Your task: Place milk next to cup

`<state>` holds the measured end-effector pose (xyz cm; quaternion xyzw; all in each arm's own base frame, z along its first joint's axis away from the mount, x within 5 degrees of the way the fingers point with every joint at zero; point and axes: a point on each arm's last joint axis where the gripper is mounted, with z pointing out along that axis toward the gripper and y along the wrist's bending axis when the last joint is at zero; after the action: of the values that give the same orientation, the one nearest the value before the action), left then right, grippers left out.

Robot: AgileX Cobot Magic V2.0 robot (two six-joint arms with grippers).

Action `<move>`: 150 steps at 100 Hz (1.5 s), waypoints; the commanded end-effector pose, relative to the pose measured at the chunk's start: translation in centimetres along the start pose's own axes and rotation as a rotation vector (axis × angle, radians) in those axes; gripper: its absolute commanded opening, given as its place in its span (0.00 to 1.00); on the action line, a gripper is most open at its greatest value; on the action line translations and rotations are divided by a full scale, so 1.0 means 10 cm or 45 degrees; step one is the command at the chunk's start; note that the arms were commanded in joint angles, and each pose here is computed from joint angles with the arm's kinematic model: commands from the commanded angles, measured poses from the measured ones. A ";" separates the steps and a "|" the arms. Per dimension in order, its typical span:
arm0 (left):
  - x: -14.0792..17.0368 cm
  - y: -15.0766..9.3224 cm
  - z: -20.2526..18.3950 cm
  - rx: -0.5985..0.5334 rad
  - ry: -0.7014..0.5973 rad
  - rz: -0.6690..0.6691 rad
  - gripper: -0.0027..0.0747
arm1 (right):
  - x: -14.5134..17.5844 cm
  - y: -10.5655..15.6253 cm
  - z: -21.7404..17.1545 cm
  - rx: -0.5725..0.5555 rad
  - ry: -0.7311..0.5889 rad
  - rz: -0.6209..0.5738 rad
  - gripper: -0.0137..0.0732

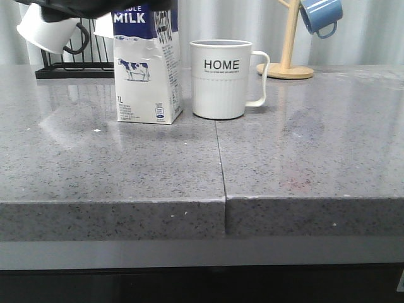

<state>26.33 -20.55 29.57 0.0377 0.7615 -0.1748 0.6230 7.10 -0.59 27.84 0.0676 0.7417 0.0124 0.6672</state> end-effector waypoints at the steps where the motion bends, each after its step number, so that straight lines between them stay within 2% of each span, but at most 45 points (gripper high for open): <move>1: -0.26 0.03 -0.25 0.035 -0.130 0.002 0.92 | -0.15 0.02 -0.02 -0.015 -0.120 -0.009 0.08; 22: -0.36 0.10 -0.68 0.256 -0.051 0.098 0.90 | -0.15 0.02 -0.02 -0.015 -0.120 -0.009 0.08; 31: -0.47 0.21 -0.83 0.282 -0.082 0.122 0.90 | -0.15 0.02 -0.02 -0.015 -0.120 -0.009 0.08; 43: -0.62 0.45 -1.01 0.226 -0.182 0.098 0.90 | -0.15 0.02 -0.02 -0.015 -0.120 -0.009 0.08; 55: -0.72 0.75 -1.17 0.108 -0.276 0.108 0.90 | -0.15 0.02 -0.02 -0.015 -0.120 -0.009 0.08; 76: -0.66 1.10 -1.41 -0.051 -0.251 0.088 0.90 | -0.15 0.02 -0.02 -0.015 -0.120 -0.009 0.08; 101: -0.45 1.19 -1.79 -0.099 -0.241 0.152 0.90 | -0.15 0.02 -0.02 -0.015 -0.120 -0.009 0.08; 123: -0.21 1.21 -2.14 -0.085 -0.284 0.098 0.90 | -0.15 0.02 -0.02 -0.015 -0.120 -0.009 0.08; 137: -0.12 1.21 -2.32 -0.076 -0.337 0.101 0.78 | -0.15 0.02 -0.02 -0.015 -0.120 -0.009 0.08; 144: -0.08 1.21 -2.37 -0.070 -0.365 0.102 0.65 | -0.15 0.02 -0.02 -0.015 -0.120 -0.009 0.08; 150: -0.06 1.21 -2.40 -0.069 -0.374 0.103 0.46 | -0.15 0.02 -0.02 -0.015 -0.120 -0.009 0.08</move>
<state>7.84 -1.74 30.05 0.0323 0.7024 -0.1220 0.7005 7.10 -0.59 27.84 0.0676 0.7417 0.0124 0.6672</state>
